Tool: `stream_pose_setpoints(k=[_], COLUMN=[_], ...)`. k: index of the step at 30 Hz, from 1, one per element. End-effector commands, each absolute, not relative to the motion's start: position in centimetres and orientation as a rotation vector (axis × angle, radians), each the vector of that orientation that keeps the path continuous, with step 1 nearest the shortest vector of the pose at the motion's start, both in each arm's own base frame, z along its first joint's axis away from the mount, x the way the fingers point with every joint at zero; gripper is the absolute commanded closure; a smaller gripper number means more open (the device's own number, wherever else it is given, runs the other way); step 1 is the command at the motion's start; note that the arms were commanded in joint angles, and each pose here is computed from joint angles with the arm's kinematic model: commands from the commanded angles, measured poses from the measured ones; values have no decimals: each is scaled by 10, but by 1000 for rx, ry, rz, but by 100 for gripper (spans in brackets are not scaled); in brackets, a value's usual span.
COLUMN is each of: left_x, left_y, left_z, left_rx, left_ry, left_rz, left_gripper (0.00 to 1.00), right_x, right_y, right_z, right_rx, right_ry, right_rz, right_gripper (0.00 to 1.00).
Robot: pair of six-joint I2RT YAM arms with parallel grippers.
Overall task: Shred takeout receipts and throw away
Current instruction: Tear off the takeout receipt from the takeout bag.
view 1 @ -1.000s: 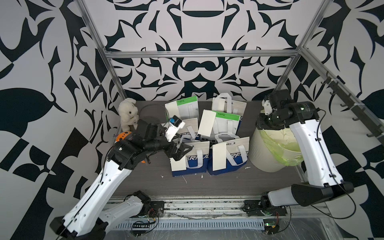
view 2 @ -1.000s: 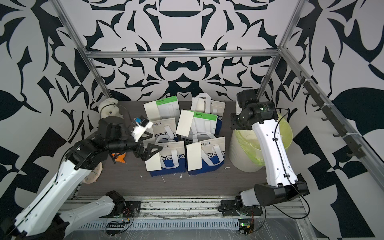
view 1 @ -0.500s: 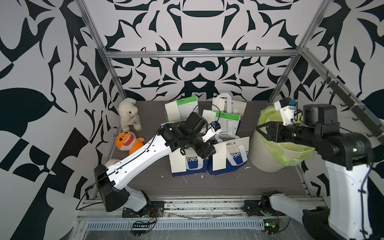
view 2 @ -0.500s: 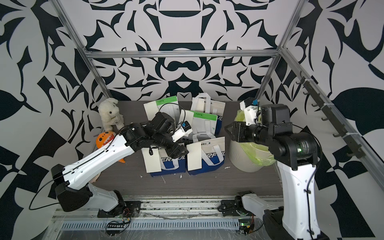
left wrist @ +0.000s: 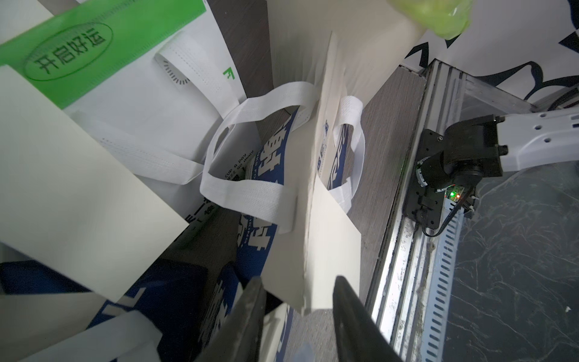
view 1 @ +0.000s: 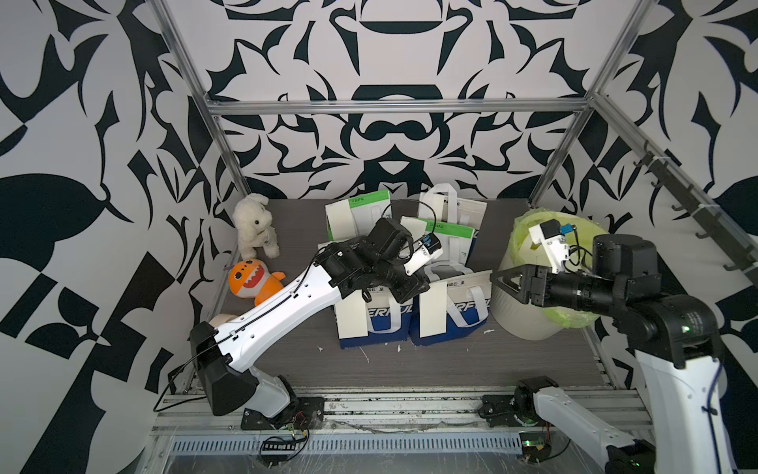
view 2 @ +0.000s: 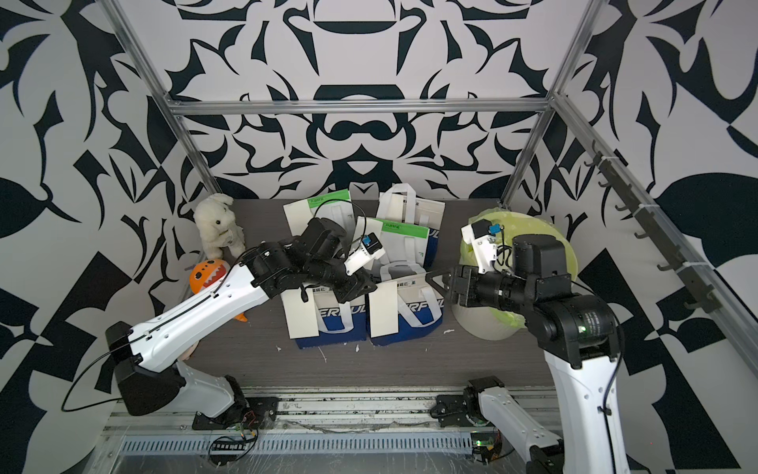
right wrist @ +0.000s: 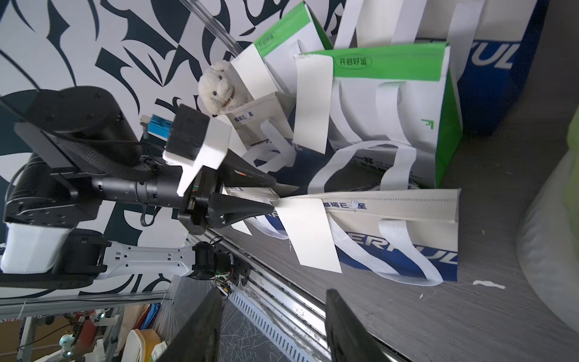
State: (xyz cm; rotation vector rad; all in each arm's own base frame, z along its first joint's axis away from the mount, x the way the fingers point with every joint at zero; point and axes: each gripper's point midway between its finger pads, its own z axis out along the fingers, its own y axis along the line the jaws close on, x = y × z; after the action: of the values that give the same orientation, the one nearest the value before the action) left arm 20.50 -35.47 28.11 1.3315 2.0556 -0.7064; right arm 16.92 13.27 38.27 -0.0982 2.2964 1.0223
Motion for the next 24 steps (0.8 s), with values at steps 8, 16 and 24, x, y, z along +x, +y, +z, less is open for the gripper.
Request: stream_pose_setpoints(k=[8, 16, 24], left_x=[203, 199, 185], left_y=[-366, -362, -351], left_z=[271, 278, 301], left_rx=[1414, 1384, 1332], left_ry=[2051, 1981, 1791], left_rz=[-736, -810, -936], left_gripper=[97, 100, 100], right_x=[181, 194, 214], right_y=[141, 172, 209], right_z=[361, 314, 282], right_rx=[-80, -209, -301], right_ry=[2311, 2431, 2402], right_rz=[1035, 888, 947], right_gripper=[40, 38, 43])
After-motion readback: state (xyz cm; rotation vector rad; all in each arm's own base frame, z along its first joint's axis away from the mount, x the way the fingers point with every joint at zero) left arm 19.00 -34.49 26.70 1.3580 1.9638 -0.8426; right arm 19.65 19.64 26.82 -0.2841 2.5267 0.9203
